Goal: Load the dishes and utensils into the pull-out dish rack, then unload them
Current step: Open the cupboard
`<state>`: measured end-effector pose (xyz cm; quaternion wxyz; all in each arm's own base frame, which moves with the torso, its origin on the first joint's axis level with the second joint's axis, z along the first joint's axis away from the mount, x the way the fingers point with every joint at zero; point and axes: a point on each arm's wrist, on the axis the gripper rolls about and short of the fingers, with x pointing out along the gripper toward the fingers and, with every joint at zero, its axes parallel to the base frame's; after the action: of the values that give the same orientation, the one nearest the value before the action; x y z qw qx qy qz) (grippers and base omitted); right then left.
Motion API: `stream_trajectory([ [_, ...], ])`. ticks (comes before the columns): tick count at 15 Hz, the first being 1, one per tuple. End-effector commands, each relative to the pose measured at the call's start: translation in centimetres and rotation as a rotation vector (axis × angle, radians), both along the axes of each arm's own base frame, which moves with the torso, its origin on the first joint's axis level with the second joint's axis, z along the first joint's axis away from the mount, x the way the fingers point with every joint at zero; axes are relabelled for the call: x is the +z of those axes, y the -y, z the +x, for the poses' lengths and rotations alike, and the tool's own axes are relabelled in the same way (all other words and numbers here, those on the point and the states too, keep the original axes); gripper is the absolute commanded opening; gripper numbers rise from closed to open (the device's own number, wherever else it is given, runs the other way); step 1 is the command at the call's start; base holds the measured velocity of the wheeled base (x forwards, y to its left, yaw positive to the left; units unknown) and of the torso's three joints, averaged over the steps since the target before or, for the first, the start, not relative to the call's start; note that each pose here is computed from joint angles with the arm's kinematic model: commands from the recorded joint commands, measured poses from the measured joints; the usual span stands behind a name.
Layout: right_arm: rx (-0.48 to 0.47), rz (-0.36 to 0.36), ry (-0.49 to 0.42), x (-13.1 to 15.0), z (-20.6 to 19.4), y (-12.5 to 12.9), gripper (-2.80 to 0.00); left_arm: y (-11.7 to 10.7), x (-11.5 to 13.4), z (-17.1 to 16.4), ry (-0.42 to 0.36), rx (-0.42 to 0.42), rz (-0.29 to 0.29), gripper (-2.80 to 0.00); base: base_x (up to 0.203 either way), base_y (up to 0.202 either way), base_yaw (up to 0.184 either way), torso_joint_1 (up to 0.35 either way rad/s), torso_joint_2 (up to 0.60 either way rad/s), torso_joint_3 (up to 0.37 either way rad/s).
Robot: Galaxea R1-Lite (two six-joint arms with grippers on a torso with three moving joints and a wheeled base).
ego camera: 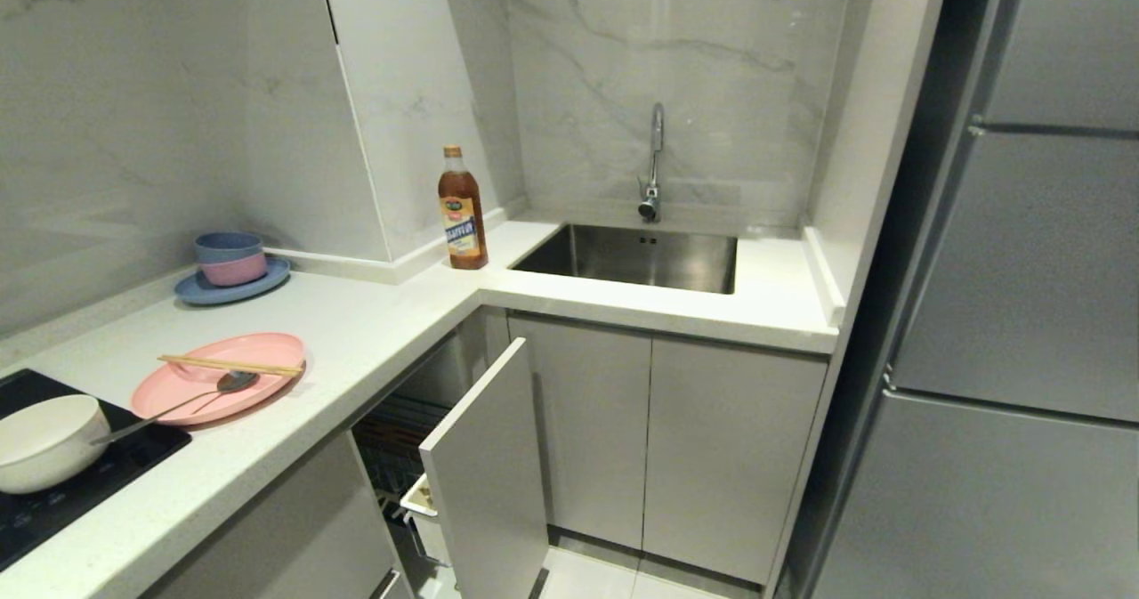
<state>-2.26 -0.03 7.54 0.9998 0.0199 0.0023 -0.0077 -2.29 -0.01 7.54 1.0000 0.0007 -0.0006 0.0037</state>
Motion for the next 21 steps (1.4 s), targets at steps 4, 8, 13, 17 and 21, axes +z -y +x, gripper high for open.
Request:
stream_trajectory([
  [4, 0.000, -0.001, 0.000, -0.1, 0.0, 0.0, -2.80, 0.0, 0.0, 0.0, -0.003, 0.000, 0.000, -2.80, 0.000, 0.000, 0.000, 0.000, 0.00, 0.000],
  [8, 0.000, -0.001, 0.000, -0.1, 0.0, 0.0, -2.80, 0.0, 0.0, 0.0, -0.003, 0.000, 0.000, -2.80, 0.000, 0.000, 0.000, 0.000, 0.00, 0.000],
  [13, 0.000, -0.001, 0.000, -0.1, 0.0, 0.0, -2.80, 0.0, 0.0, 0.0, -0.002, 0.000, 0.004, -2.80, 0.000, 0.000, 0.000, 0.000, 0.00, 0.000],
  [17, 0.000, -0.001, 0.000, 0.0, 0.0, 0.0, -2.80, 0.0, 5.8, -2.2, 0.178, 0.004, 0.009, -2.80, 0.000, 0.000, 0.000, 0.000, 0.00, 0.000],
  [21, 0.000, -0.001, 0.001, 0.0, 0.0, 0.0, -2.80, 0.0, 15.5, -3.2, 0.165, 0.026, 0.012, -2.80, 0.000, 0.000, 0.000, 0.000, 0.00, 0.000],
])
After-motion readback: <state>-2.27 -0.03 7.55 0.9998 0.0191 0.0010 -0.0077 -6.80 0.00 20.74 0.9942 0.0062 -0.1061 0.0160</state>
